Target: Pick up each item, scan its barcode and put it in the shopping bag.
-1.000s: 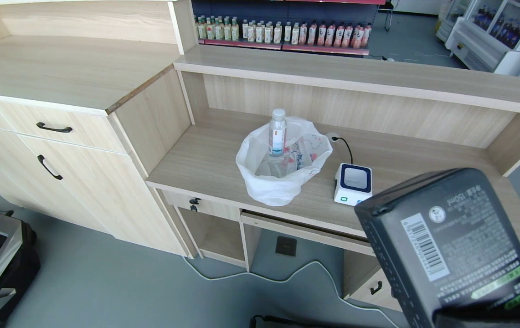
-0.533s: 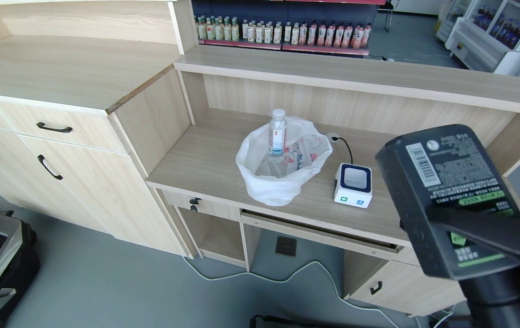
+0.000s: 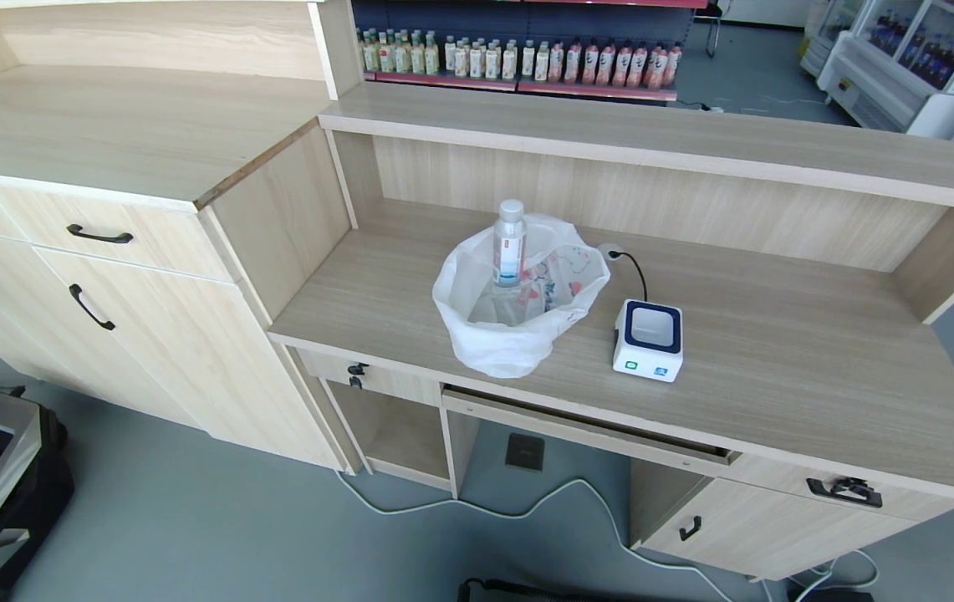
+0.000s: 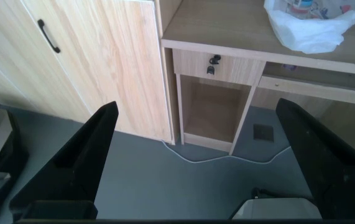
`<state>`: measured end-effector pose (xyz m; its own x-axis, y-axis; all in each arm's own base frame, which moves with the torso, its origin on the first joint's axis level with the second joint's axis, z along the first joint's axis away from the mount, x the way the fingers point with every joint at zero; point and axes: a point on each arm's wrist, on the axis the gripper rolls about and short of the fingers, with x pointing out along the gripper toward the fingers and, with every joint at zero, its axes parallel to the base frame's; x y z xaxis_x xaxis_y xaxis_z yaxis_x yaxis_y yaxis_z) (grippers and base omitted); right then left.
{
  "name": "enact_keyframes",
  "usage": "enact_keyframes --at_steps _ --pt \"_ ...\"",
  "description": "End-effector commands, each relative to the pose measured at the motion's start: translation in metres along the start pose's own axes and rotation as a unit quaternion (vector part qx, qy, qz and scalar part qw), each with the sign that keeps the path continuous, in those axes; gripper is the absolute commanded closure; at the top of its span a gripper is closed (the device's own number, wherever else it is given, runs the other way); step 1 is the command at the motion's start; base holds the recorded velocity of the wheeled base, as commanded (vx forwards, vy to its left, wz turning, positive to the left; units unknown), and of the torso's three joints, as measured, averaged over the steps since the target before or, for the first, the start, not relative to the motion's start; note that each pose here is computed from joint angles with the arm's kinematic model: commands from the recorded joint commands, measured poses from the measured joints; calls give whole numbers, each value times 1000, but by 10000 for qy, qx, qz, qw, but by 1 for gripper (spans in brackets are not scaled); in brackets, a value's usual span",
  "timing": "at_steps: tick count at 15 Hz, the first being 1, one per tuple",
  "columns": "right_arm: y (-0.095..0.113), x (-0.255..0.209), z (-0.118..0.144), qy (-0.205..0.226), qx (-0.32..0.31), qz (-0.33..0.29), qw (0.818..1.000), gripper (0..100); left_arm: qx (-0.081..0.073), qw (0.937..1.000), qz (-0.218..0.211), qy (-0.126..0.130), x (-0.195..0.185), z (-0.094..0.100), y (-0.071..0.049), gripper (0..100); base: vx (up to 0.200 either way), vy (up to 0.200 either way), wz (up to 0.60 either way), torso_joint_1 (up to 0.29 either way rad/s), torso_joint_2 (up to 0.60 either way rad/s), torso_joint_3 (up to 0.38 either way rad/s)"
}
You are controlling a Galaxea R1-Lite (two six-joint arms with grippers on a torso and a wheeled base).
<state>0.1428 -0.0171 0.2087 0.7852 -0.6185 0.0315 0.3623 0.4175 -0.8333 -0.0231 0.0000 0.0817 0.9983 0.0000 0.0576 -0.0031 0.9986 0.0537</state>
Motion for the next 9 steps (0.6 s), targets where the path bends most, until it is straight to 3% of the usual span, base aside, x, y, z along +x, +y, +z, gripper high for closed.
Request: enact_keyframes --at_steps 1,2,3,5,9 --pt "-8 5 -47 2313 428 -850 9682 100 -1 10000 0 -3 0 0 0 0 0 0 0 0 0 0" --pt "-7 6 -53 2552 578 -880 9611 100 -1 10000 1 -11 0 0 0 0 0 0 0 0 0 0" --pt "-4 14 -56 2769 1136 -953 9494 100 -1 10000 0 -3 0 0 0 0 0 0 0 0 0 0" --pt "-4 26 -53 2785 1794 -1147 9365 100 -1 10000 1 -11 0 0 0 0 0 0 0 0 0 0" --pt "1 18 -71 3297 1870 -1208 9174 100 -1 10000 0 -3 0 0 0 0 0 0 0 0 0 0"
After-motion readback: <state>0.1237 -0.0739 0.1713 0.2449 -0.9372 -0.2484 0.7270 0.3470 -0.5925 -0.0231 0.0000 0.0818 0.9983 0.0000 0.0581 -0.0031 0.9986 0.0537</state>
